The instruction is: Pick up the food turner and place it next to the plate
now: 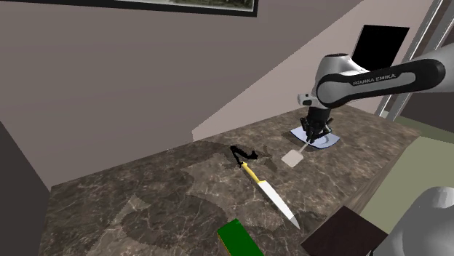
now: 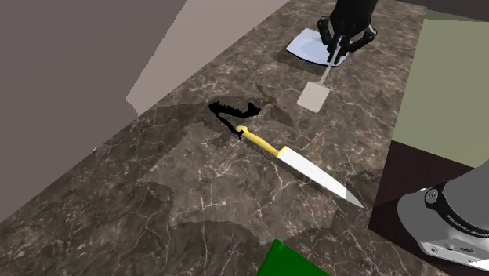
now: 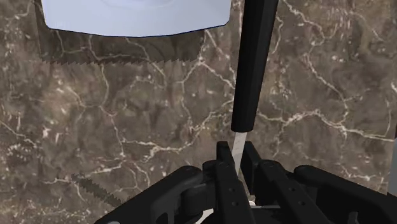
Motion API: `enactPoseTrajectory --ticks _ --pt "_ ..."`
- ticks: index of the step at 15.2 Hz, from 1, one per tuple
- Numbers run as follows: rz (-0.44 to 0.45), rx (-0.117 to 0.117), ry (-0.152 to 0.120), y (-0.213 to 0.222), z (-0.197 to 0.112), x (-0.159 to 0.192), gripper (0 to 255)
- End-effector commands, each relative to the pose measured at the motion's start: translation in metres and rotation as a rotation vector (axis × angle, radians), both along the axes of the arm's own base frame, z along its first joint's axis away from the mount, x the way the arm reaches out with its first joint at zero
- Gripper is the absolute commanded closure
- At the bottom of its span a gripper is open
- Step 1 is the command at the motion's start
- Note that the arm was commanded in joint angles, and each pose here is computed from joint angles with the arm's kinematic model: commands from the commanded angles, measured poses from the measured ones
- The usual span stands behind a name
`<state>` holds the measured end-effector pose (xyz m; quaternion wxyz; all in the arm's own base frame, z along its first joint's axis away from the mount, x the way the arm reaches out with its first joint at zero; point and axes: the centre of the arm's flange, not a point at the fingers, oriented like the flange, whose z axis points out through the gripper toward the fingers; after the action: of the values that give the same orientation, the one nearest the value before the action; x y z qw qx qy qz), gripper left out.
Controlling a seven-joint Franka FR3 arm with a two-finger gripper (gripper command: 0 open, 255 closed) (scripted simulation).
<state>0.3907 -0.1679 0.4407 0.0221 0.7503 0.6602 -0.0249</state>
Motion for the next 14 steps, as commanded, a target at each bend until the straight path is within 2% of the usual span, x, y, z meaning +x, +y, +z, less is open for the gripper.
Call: enactPoseTrajectory --ticks 1,14 --pt "0.002 0.0 0.0 -0.015 -0.002 -0.018 255" --pt "0.002 0.0 0.0 -0.139 -0.002 -0.137 255"
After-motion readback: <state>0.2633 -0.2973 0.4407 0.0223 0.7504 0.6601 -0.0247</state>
